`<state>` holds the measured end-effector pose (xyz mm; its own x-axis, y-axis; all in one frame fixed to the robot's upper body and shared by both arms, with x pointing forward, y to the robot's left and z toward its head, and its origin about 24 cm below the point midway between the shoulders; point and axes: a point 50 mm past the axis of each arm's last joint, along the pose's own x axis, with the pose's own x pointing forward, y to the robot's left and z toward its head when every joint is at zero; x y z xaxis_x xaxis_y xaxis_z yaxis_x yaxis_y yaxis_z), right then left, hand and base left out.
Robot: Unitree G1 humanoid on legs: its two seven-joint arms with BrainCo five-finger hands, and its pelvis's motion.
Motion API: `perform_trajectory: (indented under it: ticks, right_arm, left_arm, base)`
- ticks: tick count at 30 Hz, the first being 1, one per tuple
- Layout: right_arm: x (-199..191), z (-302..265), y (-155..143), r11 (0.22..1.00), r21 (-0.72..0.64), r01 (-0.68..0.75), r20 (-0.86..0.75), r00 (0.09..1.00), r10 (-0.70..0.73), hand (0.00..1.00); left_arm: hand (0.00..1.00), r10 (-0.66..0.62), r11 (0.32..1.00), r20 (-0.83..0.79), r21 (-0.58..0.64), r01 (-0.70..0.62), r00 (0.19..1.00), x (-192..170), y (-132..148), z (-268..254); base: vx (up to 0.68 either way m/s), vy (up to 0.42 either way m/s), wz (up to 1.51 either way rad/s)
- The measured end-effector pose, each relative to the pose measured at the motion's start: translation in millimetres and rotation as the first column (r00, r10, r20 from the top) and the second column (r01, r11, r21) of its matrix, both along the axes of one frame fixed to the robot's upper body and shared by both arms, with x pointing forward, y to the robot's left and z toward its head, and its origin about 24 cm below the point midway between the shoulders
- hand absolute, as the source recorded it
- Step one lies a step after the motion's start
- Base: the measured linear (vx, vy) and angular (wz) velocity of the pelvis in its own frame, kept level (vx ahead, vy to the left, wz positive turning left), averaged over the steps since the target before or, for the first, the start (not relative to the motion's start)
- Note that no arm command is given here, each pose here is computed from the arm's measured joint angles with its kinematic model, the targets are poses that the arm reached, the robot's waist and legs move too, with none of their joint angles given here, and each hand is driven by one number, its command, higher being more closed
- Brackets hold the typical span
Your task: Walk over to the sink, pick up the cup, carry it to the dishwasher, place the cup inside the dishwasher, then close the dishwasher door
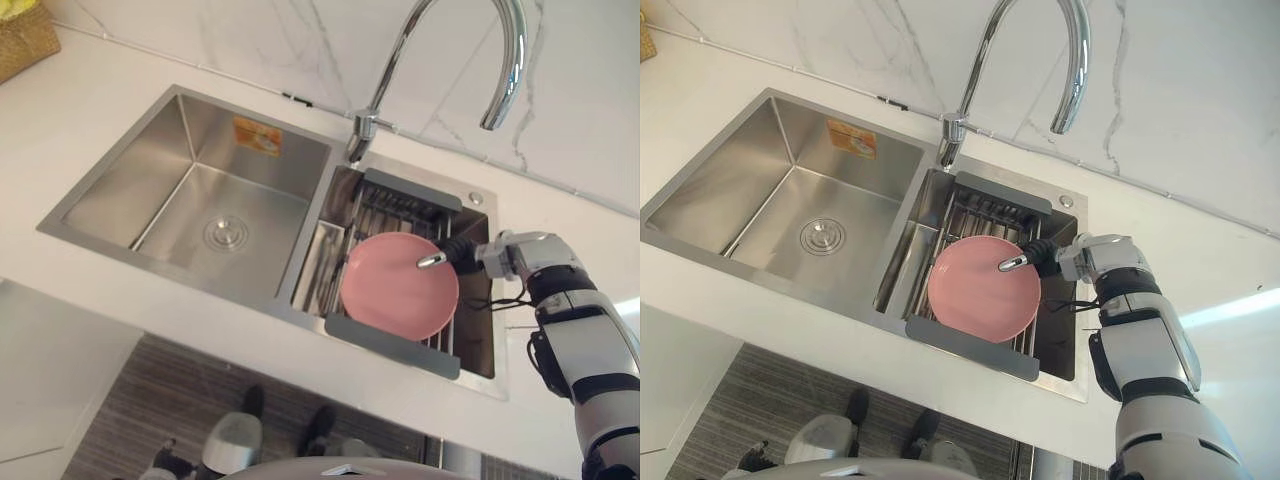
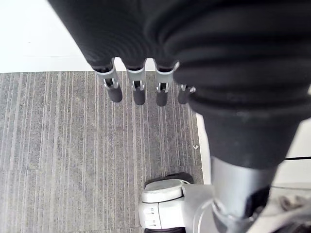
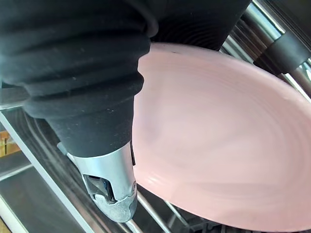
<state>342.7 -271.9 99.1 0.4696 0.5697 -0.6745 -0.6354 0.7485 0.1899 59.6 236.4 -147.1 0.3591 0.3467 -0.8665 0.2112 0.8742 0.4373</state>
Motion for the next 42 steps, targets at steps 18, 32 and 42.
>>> perform_trajectory:
  ticks: [18,32,42]
  right_arm:
    - [-11.9,-13.2,10.1,0.988,0.117,-0.103,0.002,0.995,0.103,1.0]
    - [3.4,-17.0,44.7,0.927,0.343,0.151,0.265,0.931,-0.25,1.0]
    - [8.2,54.8,25.7,0.881,0.411,0.235,0.532,0.723,-0.441,1.0]
  left_arm:
    - [0.0,0.008,1.0,0.007,0.022,-0.008,1.0,-0.9,7.0,1.3]
    - [0.0,0.086,0.995,-0.127,-0.043,-0.092,0.988,-20.8,4.1,-6.8]
    - [0.0,0.201,0.967,-0.147,-0.129,-0.22,0.969,-25.8,-6.2,-10.8]
  base:
    - [0.04,0.001,-0.02]
    - [-0.01,0.014,-0.03]
    - [0.03,0.008,-0.09]
